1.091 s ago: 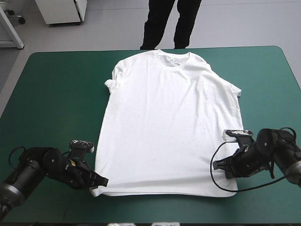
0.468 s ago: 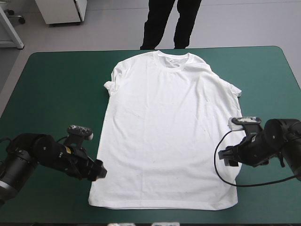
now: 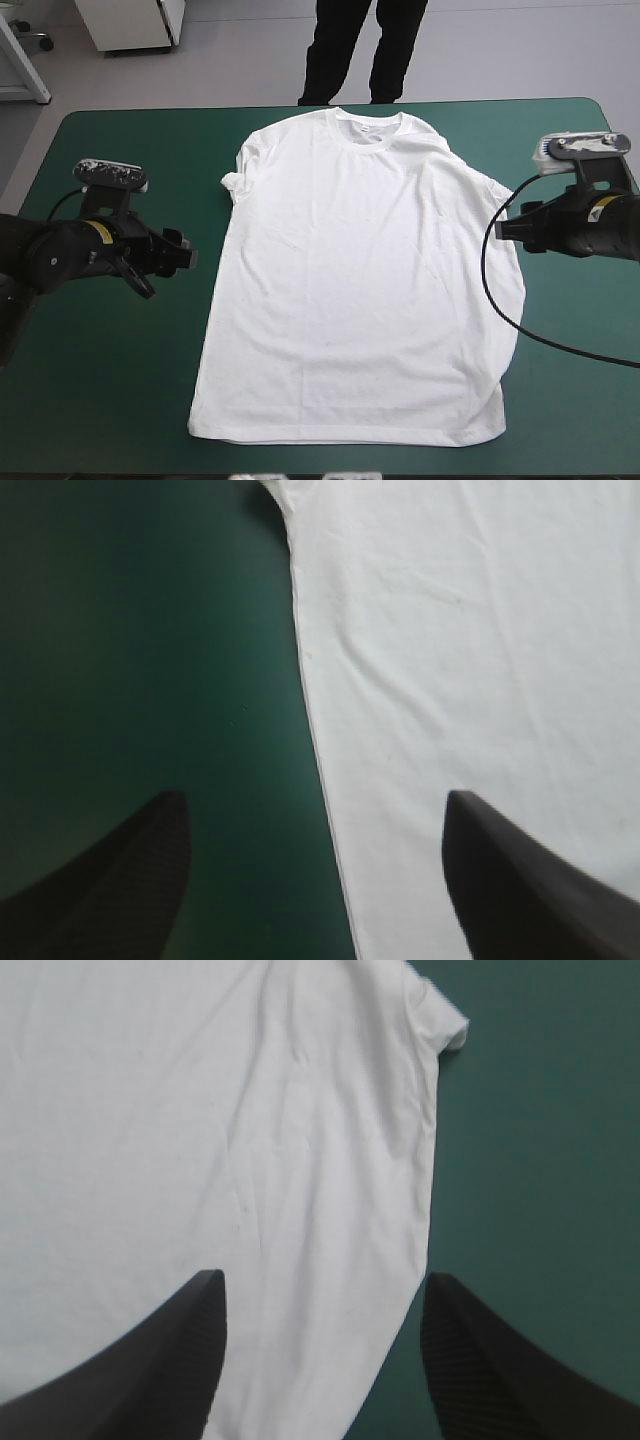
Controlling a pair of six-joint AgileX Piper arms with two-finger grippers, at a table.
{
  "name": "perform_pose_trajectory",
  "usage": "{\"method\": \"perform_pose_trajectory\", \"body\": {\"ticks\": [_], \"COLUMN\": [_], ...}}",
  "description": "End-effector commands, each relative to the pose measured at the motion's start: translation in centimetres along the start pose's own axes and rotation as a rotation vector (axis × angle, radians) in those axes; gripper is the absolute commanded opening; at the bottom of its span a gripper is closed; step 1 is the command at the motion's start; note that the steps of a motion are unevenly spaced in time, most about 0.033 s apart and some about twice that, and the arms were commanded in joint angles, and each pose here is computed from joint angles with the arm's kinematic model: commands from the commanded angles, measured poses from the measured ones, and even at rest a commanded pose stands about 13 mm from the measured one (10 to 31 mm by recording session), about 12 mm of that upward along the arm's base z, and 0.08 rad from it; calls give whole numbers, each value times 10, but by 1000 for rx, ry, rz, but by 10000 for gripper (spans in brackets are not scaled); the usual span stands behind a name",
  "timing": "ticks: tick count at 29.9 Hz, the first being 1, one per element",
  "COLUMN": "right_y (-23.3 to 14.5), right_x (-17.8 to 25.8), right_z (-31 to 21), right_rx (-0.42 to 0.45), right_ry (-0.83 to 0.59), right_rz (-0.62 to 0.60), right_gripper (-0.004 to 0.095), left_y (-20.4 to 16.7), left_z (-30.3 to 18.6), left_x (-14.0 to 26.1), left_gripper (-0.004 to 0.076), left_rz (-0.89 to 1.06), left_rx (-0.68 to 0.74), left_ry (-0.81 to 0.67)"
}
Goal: Fold the cloth
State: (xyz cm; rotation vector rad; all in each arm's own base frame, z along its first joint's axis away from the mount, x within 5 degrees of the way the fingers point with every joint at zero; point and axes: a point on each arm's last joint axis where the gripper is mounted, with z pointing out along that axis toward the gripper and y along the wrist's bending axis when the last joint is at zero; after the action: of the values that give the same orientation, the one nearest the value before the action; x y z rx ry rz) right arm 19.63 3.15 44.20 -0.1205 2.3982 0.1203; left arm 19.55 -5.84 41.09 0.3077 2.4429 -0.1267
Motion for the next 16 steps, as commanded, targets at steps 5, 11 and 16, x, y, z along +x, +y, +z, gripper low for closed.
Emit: {"method": "perform_pose_trajectory", "body": {"ticks": [5, 11, 16], "right_y": [-2, -2, -2], "right_x": [-10, -12, -12], "right_z": [-24, -21, -20], "right_rx": [17, 17, 17], "right_ry": [-113, -110, -109], "right_rz": [6, 6, 6], "right_gripper": [488, 486, 486], "left_y": [0, -2, 1], "left_z": [19, 63, 102], "left_x": [-41, -68, -92], "left_gripper": [507, 507, 507], "left_rz": [-18, -22, -39], "left_rx": [-17, -19, -19], "left_ry": [-39, 33, 91]}}
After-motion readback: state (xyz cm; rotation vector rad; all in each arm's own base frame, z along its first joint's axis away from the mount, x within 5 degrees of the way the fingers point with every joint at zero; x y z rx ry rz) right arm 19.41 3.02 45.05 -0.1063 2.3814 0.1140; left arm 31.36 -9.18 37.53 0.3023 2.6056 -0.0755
